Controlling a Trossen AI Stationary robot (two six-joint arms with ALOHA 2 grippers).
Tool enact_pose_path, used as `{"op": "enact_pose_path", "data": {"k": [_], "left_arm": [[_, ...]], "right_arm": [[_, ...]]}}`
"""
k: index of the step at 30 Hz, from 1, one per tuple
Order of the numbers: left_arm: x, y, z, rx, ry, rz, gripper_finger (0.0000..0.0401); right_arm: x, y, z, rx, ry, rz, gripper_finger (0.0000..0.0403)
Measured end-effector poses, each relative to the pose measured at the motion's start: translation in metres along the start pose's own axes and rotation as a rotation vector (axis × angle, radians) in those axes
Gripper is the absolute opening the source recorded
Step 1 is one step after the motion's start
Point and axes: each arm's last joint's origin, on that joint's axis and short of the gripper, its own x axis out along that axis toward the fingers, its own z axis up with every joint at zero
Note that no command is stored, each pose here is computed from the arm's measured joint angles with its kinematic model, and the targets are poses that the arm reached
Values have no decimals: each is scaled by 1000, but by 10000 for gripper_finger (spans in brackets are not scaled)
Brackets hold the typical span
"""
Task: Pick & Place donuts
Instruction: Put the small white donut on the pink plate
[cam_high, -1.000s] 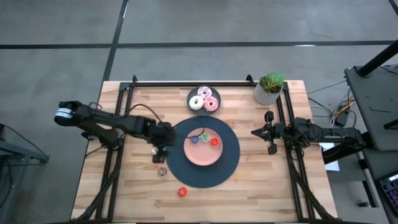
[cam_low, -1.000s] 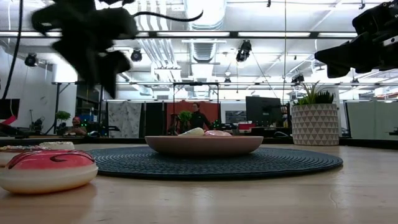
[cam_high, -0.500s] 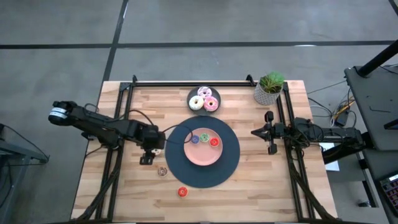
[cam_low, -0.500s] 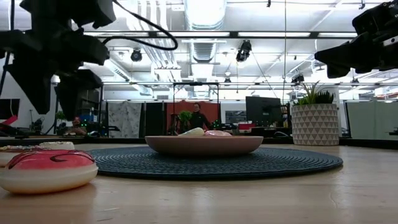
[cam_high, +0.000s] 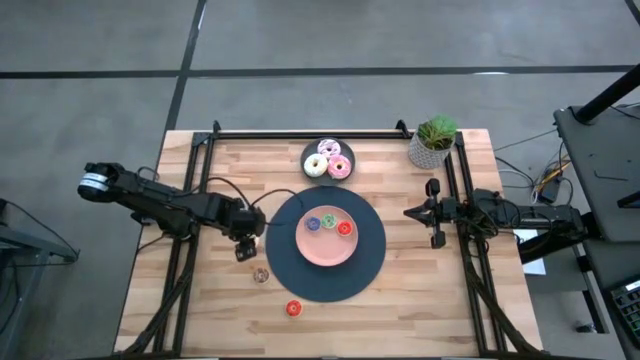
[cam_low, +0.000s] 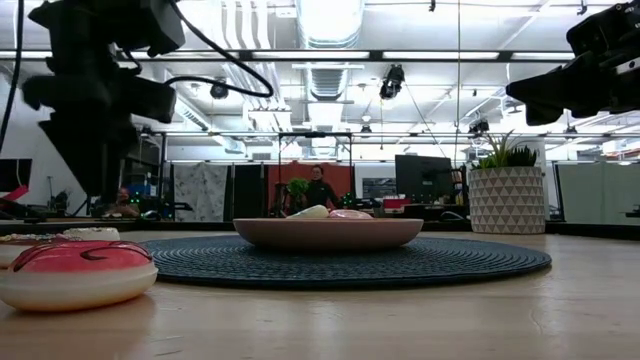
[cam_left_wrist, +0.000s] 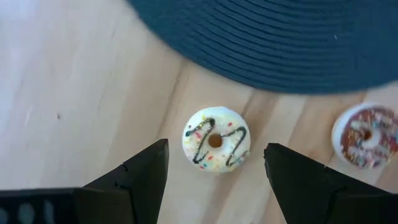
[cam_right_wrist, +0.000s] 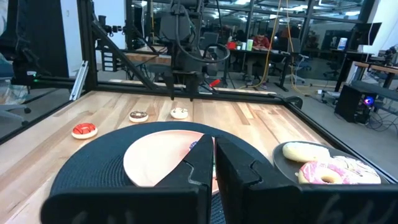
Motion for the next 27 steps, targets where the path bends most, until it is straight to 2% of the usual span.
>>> {"op": "enact_pose_path", "data": {"k": [3, 9, 14, 18, 27], "left_arm": [[0, 1, 1, -138, 0, 2, 236], [0, 2, 1, -526, -1, 4, 236], [0, 4, -1, -761, 18, 28, 236], [2, 4, -1, -843, 28, 42, 236], [15, 1, 0, -866, 110, 70, 236]], "right_arm": [[0, 0, 0, 0, 0, 0, 8], [0, 0, 0, 0, 0, 0, 8], [0, 0, 0, 0, 0, 0, 8], [0, 0, 0, 0, 0, 0, 8], [0, 0, 0, 0, 0, -1, 8]]}}
